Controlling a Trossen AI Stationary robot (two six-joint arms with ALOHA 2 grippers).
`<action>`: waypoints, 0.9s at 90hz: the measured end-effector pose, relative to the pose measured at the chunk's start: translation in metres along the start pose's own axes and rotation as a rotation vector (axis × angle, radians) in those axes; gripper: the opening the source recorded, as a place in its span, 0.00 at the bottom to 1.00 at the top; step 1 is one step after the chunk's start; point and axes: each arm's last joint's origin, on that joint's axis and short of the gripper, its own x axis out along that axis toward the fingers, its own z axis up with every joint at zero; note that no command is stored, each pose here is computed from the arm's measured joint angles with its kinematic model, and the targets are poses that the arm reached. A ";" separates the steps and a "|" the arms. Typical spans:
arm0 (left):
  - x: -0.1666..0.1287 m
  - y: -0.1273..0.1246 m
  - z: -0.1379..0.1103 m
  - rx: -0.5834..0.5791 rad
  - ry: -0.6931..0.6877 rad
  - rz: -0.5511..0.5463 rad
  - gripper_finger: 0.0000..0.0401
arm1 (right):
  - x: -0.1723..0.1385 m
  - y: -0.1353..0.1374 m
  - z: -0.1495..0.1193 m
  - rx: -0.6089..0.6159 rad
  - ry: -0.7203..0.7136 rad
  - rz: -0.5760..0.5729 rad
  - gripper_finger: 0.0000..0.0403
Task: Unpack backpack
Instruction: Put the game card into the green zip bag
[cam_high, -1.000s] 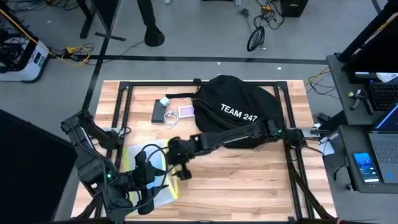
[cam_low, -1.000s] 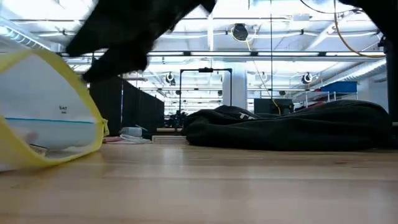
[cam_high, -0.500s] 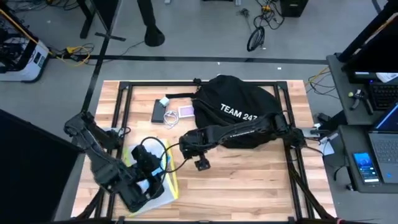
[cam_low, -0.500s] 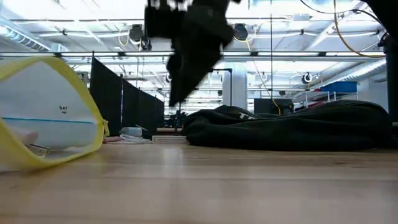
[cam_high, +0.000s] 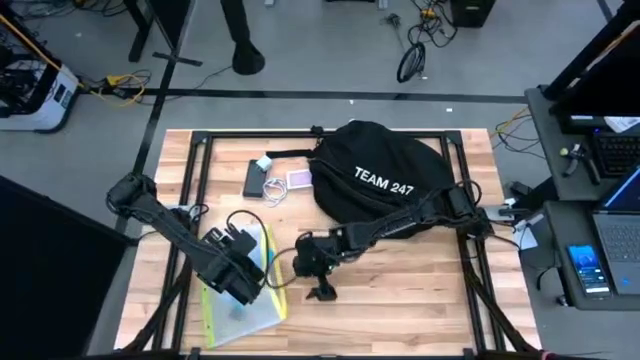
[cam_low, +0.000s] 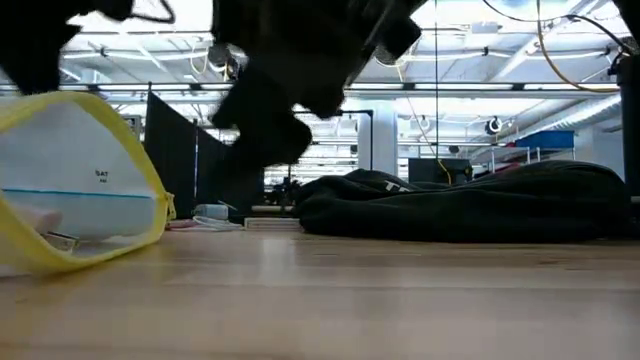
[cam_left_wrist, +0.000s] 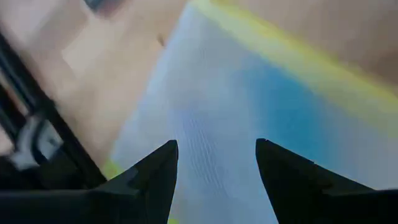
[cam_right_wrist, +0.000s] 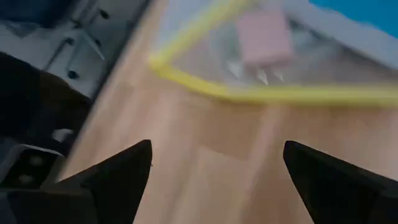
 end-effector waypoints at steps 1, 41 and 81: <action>0.000 0.001 -0.003 -0.001 0.001 -0.008 0.50 | 0.000 0.001 0.001 -0.002 -0.007 -0.001 0.86; 0.019 0.023 -0.095 0.075 -0.180 -0.234 0.50 | 0.003 0.027 0.035 0.180 -0.430 -0.045 0.86; 0.040 0.011 -0.105 0.075 -0.303 -0.435 0.50 | 0.048 0.055 0.016 0.302 -0.568 -0.105 0.86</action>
